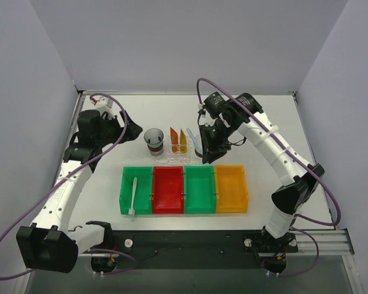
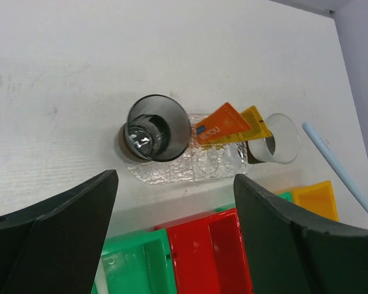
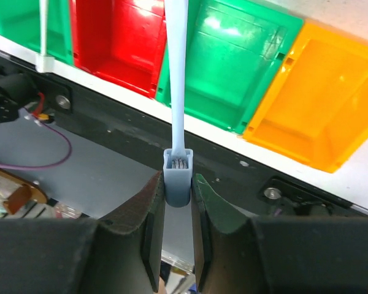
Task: Prepare toiletry sets of a toothbrush and toothpaste on the tray
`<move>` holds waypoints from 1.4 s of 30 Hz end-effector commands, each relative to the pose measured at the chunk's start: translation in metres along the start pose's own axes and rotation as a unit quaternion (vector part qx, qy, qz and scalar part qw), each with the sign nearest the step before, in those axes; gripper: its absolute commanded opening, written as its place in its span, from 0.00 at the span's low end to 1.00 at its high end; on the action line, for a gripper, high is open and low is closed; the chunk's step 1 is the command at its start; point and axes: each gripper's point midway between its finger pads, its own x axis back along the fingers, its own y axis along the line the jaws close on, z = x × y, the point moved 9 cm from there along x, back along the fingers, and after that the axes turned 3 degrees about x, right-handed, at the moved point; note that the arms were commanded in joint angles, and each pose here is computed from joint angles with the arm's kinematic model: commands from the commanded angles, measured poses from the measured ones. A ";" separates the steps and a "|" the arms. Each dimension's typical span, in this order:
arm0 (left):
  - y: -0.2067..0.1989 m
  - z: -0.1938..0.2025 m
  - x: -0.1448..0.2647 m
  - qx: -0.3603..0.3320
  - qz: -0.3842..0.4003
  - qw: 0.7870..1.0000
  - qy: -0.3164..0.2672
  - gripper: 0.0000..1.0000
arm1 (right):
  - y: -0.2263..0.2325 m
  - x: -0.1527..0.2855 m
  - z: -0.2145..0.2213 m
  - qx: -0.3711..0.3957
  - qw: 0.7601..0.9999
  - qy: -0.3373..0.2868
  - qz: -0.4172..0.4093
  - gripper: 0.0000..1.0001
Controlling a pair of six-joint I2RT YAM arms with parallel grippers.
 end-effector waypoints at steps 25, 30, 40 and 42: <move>0.021 -0.014 -0.006 0.013 -0.002 0.999 0.035 0.85 | -0.023 -0.007 0.016 0.009 0.982 0.188 -0.034 0.00; 0.018 -0.008 -0.009 -0.010 -0.006 0.999 0.050 0.85 | -0.022 -0.013 0.019 0.006 0.978 0.204 -0.032 0.00; 0.013 -0.001 -0.010 -0.016 -0.002 0.998 0.060 0.85 | -0.014 -0.023 0.014 0.003 0.978 0.210 -0.013 0.00; 0.014 -0.001 -0.008 -0.019 -0.006 0.998 0.061 0.85 | -0.014 -0.026 0.012 -0.004 0.977 0.214 -0.013 0.00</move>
